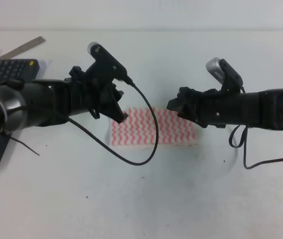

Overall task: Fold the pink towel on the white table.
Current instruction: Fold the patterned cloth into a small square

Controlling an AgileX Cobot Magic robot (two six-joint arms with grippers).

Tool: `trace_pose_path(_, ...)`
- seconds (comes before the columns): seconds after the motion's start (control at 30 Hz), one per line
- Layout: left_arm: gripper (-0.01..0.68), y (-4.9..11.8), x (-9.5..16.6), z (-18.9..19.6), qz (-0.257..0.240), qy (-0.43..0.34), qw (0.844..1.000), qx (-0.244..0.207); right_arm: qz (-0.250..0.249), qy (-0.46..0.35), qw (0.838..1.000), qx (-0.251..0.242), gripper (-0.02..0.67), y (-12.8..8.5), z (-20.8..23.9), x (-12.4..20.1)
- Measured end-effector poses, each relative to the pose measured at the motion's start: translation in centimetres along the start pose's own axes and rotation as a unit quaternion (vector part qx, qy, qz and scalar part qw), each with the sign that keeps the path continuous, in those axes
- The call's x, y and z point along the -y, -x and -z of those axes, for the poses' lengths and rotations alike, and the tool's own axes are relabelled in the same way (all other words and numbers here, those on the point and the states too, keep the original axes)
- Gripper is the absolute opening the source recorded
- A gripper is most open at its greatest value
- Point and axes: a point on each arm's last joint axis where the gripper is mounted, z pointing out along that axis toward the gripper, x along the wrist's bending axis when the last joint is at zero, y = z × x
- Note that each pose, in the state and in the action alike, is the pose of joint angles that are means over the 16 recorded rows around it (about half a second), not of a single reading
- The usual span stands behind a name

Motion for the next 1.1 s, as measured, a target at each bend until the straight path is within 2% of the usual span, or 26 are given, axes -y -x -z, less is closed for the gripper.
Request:
trace_pose_path(0.2, 0.169, -0.2, -0.5, 0.5, 0.052, 0.008, 0.999, -0.004, 0.003, -0.002, 1.0, -0.001, 0.315, 0.0, 0.0, 0.0)
trace_pose_path(0.5, 0.166, 0.5, 0.1, -0.3, 0.128, 0.005, 0.992, 0.021, 0.017, -0.02, 1.0, -0.005, 0.298, -0.1, 0.0, 0.4)
trace_pose_path(1.1, 0.161, 1.8, 2.7, -2.0, 0.175, -0.037, 0.983, 0.042, 0.051, -0.077, 0.994, 0.051, 0.229, 1.0, 0.1, 1.4)
